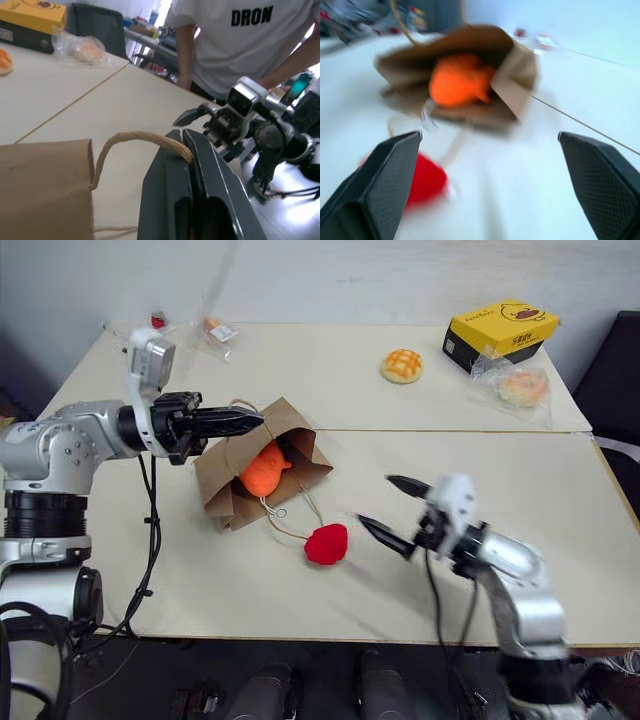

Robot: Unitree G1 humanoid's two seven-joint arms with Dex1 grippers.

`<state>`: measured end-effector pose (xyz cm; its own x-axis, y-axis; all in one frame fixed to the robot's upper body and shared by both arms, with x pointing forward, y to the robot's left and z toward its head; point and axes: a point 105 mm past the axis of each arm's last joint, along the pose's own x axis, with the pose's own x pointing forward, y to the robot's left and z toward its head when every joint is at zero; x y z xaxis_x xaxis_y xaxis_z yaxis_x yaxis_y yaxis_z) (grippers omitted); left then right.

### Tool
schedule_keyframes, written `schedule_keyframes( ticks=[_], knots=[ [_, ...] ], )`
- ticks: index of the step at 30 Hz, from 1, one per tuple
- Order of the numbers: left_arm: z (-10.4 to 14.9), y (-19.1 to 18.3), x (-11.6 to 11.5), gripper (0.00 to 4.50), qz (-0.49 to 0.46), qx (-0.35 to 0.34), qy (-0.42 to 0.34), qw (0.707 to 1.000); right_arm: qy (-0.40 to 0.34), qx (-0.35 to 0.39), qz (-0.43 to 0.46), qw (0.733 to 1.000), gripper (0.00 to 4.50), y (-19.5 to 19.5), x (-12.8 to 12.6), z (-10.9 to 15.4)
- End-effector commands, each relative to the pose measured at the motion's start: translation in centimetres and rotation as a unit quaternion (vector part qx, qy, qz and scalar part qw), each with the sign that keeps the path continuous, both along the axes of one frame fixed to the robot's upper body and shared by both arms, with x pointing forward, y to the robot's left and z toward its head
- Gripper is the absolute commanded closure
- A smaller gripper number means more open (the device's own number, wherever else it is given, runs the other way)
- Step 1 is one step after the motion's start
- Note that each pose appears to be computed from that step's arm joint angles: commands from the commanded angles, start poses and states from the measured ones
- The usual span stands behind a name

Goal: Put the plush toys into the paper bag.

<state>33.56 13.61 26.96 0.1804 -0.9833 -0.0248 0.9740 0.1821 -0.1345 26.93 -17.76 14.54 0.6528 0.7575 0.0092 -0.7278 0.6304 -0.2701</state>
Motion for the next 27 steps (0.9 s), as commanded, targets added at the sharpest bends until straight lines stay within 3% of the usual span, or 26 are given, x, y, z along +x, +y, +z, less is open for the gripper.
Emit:
schedule_keyframes(
  ticks=[1,5,10,13,16,21,27],
  knots=[
    [1.3,0.5,-1.1,4.50,-0.015,0.011,-0.047,0.999,0.002,-0.084,-0.019,0.996,0.03,-4.1,-3.0,-1.3],
    [1.6,1.0,-1.4,4.50,-0.014,0.017,-0.094,0.995,0.011,-0.092,-0.111,0.989,0.03,-8.7,-4.8,-1.7],
    [1.0,1.3,-1.4,4.50,-0.016,0.023,-0.085,0.996,0.037,-0.061,-0.029,0.997,0.03,-3.6,-5.4,-1.5],
    [1.0,0.7,-1.3,4.50,-0.021,0.021,-0.084,0.996,0.068,-0.019,0.007,0.997,0.03,1.1,-3.1,-0.3],
    [1.1,0.1,-0.8,4.50,-0.017,0.014,-0.079,0.997,0.085,-0.035,0.030,0.995,0.03,4.1,-1.4,0.3],
    [1.6,-0.5,-0.6,4.50,-0.016,0.000,-0.067,0.998,0.129,-0.053,0.088,0.986,0.03,7.7,-0.9,-0.2],
    [1.6,-0.7,-0.4,4.50,-0.008,-0.007,-0.065,0.998,0.145,-0.059,0.074,0.985,0.03,10.0,1.2,-1.9]
  ],
)
